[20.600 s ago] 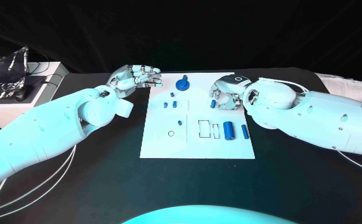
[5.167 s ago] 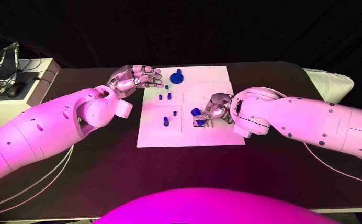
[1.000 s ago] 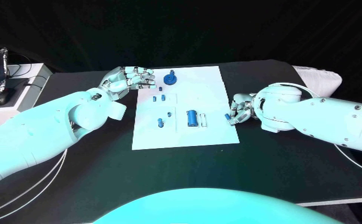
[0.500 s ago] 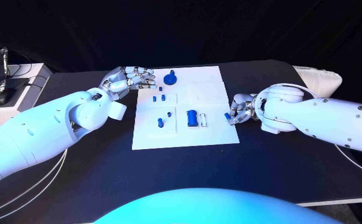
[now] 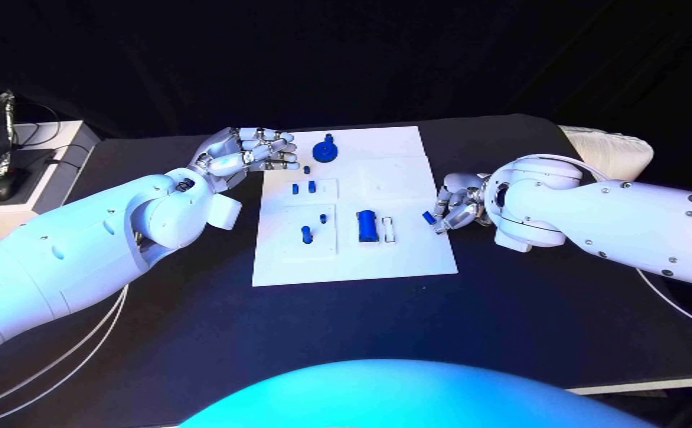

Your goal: Assemble the parts on the task board

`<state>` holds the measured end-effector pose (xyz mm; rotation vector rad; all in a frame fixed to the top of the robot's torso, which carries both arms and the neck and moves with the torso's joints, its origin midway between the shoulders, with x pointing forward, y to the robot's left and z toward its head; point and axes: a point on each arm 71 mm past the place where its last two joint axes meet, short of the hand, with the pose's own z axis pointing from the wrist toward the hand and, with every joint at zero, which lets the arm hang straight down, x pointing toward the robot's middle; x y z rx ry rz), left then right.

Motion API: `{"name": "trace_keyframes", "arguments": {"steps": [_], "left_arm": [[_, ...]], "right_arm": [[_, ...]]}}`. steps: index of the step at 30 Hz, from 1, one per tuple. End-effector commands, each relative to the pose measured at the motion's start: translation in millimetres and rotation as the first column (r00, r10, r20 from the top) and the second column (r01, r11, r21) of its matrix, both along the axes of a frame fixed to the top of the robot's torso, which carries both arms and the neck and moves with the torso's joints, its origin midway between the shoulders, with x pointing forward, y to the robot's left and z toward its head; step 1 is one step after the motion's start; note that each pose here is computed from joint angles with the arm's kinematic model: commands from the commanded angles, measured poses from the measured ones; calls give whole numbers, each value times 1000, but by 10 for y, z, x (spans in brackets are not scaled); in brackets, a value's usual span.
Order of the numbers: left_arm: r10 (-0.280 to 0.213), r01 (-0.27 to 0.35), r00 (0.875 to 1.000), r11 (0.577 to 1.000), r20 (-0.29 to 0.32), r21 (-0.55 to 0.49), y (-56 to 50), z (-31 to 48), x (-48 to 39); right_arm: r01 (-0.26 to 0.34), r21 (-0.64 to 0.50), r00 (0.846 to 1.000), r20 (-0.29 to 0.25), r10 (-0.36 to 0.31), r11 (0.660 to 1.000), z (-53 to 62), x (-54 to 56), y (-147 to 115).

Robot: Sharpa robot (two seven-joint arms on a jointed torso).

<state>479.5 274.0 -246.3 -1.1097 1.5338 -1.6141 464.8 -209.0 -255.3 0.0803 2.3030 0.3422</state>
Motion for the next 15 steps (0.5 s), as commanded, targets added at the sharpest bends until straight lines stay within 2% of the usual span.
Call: {"name": "trace_keyframes", "arguments": {"steps": [1,15], "left_arm": [[-14,14,1000,1000,0,-14,-20,9,-6],[-18,18,1000,1000,-2,-13,-17,12,-11]], "right_arm": [[18,43,999,-34,-17,999,18,-12,62],[-11,80,998,-65,16,997,48,-37,286]]}}
